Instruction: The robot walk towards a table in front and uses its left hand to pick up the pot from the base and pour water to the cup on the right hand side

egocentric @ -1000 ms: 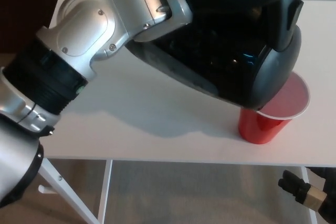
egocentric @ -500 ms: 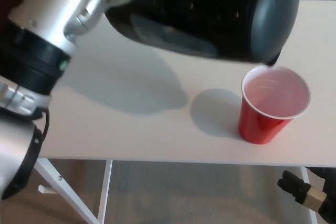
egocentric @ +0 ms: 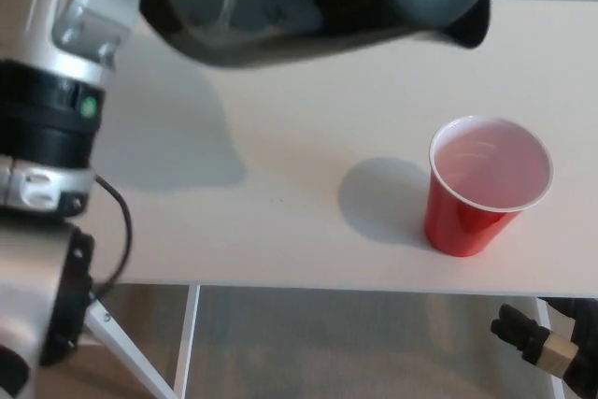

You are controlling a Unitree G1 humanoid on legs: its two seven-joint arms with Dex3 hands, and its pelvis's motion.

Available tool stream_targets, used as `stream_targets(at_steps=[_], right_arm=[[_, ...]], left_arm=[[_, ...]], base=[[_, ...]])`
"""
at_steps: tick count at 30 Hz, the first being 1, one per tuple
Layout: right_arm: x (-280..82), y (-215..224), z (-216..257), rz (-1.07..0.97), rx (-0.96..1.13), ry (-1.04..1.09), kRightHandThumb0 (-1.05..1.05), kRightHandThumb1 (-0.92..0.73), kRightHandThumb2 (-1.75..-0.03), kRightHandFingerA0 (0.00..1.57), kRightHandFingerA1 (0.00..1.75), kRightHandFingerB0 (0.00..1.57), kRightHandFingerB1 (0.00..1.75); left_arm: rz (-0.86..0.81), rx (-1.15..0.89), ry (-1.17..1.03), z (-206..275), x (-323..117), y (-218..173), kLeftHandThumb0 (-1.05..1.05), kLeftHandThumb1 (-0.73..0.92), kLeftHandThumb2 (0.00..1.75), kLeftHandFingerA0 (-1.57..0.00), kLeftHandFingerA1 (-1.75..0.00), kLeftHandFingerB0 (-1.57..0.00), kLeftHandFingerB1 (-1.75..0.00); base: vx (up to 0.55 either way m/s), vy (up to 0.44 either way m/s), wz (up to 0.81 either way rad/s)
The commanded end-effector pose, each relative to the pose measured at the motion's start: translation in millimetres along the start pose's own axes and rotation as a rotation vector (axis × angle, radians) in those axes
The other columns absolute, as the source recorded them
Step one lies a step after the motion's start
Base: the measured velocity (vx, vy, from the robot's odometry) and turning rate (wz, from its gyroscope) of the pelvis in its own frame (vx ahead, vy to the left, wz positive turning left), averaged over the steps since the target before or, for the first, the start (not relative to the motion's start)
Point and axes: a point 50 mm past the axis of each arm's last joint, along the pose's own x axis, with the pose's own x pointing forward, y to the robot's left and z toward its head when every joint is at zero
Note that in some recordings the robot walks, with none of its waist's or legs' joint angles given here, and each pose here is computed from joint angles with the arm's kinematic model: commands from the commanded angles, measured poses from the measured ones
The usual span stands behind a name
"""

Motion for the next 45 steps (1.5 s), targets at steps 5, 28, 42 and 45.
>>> stream_targets(at_steps=[5,28,42,45], right_arm=[[-3,-5,-7,-0.015,-0.007,0.009,-0.23,-0.42,-0.88,0.43,0.63,0.13,0.49],[-2,-2,0,-0.018,-0.051,-0.002,-0.29,-0.58,-0.57,0.52,0.48,0.27,0.34],[0,-3,6,-0.014,-0.068,-0.011,-0.31,-0.59,-0.57,0.53,0.47,0.27,0.34],[1,-3,7,-0.009,-0.068,-0.015,-0.32,-0.58,-0.57,0.51,0.46,0.27,0.34]], left_arm=[[-0.046,-0.624,0.953,-68,-117,-26,-0.09,0.67,0.55,-0.79,-1.75,-0.58,-1.75],[-0.200,-0.786,1.180,-40,-188,-65,-0.07,0.69,0.55,-0.72,-1.75,-0.41,-1.73],[-0.284,-0.888,1.151,-49,-181,-61,-0.45,0.50,0.66,-0.06,-0.21,-0.09,-0.27],[-0.387,-0.864,1.081,-57,-175,-54,-0.60,0.42,0.68,0.00,0.00,0.00,0.00]], base=[[0.00,0.000,0.00],[0.00,0.000,0.00],[0.00,0.000,0.00],[0.00,0.000,0.00]])
